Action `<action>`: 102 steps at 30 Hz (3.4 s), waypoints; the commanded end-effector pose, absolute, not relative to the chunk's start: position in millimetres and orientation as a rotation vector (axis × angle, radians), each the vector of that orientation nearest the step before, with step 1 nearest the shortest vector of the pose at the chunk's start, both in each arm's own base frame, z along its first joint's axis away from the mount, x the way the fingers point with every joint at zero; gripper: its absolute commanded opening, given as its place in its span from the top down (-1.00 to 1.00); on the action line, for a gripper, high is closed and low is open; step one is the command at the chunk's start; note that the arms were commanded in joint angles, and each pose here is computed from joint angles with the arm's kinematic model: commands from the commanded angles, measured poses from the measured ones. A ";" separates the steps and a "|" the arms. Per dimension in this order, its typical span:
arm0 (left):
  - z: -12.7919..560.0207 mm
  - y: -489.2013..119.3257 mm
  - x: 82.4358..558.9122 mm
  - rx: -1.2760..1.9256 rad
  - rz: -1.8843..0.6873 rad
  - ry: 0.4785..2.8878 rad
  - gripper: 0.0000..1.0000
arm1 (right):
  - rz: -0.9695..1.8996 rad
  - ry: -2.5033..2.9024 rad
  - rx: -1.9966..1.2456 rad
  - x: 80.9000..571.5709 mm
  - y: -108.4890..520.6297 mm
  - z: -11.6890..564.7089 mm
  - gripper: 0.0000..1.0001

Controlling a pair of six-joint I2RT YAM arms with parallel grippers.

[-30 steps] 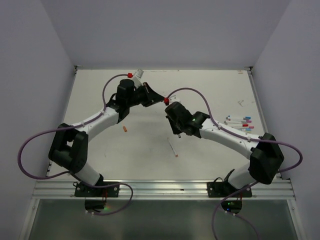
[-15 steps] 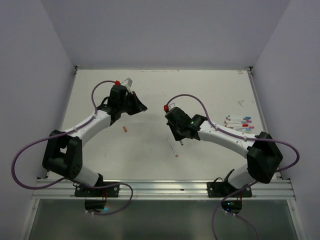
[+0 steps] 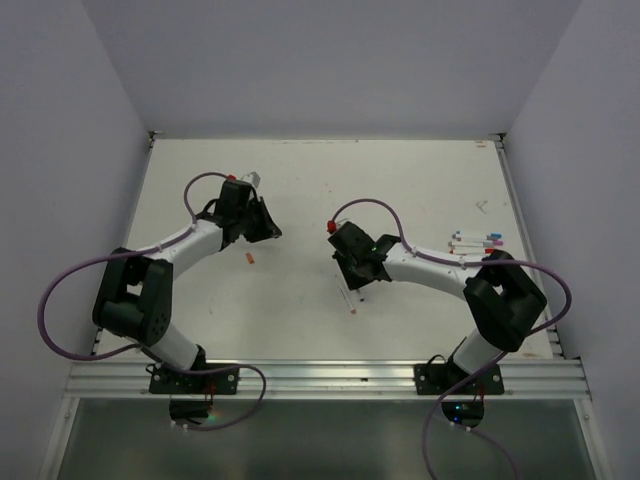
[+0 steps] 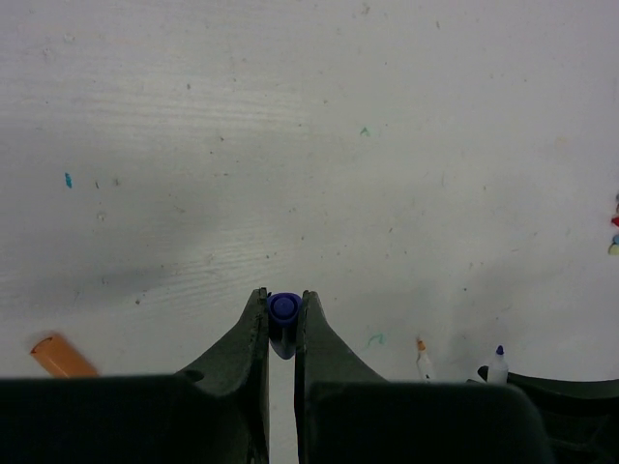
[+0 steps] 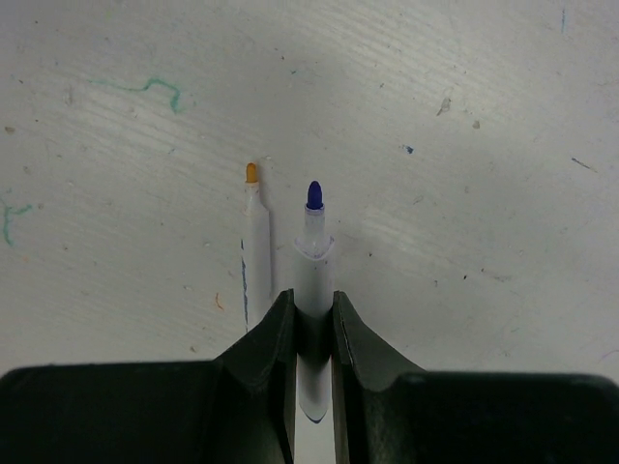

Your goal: Open the pen caps

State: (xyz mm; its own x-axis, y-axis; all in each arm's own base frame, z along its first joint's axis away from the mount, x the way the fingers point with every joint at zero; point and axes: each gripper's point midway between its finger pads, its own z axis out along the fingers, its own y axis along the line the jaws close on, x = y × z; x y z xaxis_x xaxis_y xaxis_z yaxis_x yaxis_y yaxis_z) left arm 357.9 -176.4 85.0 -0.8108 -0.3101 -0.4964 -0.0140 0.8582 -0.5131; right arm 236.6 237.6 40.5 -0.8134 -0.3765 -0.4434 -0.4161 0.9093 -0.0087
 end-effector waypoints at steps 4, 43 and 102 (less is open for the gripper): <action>64.2 -163.7 354.0 -0.245 -0.580 2.497 1.00 | 0.181 2.618 -0.545 242.1 244.7 33.7 1.00; 15.2 -113.2 329.1 -0.390 -0.217 2.604 0.68 | 0.265 2.647 -0.591 224.2 265.8 3.8 1.00; 172.2 -164.0 351.0 -0.231 -0.588 2.301 0.20 | 0.196 2.532 -0.410 222.1 249.5 70.5 -0.13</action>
